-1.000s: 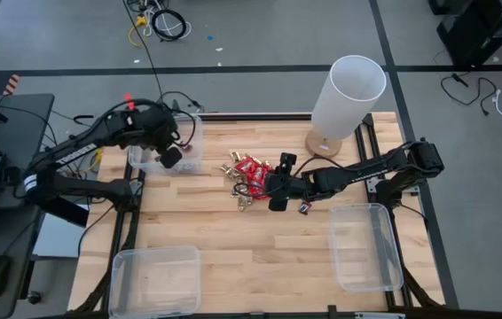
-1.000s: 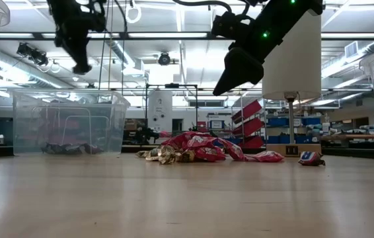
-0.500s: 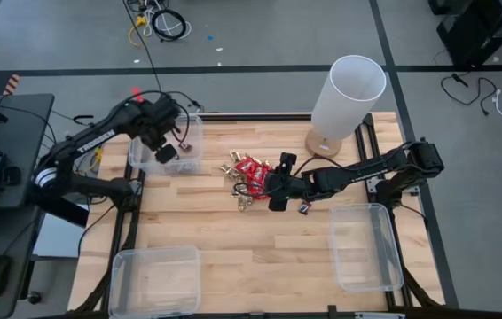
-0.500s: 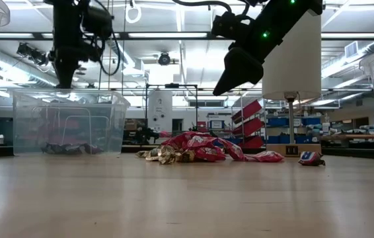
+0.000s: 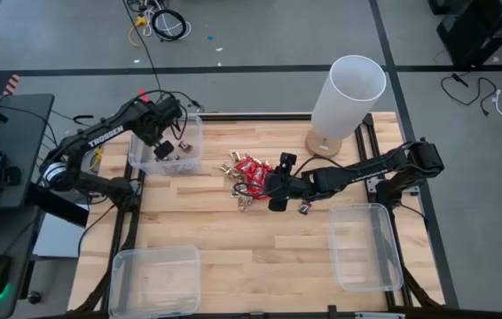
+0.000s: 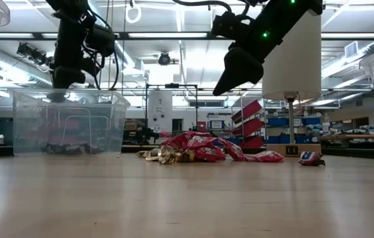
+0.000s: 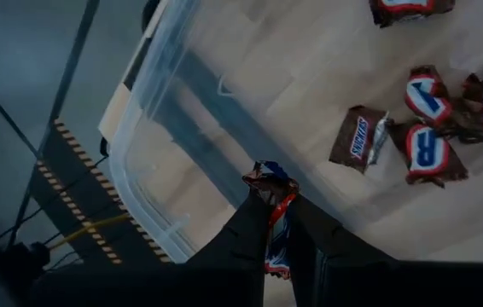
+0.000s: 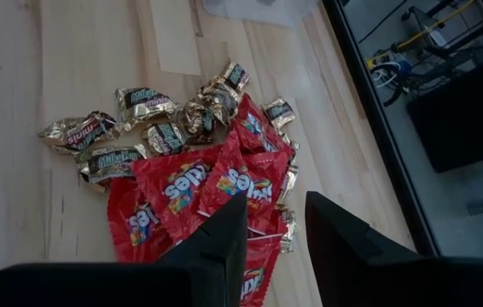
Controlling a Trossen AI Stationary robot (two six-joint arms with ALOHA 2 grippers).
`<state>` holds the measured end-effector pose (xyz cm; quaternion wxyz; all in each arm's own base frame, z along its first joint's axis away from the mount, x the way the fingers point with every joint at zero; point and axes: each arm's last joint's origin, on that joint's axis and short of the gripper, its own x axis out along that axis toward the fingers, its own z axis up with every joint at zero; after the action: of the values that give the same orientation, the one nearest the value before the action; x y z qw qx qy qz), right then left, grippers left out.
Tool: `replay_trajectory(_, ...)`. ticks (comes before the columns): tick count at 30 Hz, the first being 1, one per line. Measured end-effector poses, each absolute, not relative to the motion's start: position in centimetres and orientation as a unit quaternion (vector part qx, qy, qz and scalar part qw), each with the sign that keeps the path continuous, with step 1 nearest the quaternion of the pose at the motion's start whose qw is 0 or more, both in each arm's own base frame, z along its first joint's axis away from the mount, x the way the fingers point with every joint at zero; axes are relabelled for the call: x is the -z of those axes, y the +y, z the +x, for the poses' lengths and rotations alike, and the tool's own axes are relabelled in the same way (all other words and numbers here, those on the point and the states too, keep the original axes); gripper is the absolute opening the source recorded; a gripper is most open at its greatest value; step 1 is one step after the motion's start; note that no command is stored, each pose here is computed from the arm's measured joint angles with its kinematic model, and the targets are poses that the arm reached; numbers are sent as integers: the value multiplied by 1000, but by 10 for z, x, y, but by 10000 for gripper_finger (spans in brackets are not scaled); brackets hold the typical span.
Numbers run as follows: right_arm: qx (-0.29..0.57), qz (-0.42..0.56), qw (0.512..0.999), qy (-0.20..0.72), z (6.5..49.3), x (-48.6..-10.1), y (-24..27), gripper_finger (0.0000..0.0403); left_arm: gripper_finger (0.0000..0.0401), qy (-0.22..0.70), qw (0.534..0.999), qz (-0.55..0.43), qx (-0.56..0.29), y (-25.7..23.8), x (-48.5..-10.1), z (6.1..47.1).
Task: Sort candy
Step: Put the brown chocolate into the top left transparent bin
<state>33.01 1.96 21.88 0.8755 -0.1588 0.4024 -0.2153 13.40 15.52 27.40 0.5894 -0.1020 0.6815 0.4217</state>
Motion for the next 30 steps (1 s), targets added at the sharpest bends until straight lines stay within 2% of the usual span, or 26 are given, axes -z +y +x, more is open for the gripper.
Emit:
replay_trajectory(13, 216, -156, 876, 402, 330, -219, 20, 107, 34, 668, 595, -69, -442, 161, -275, 137)
replay_trajectory(30, 219, -151, 877, 400, 330, -219, 20, 107, 78, 661, 600, -68, -446, 162, -276, 138)
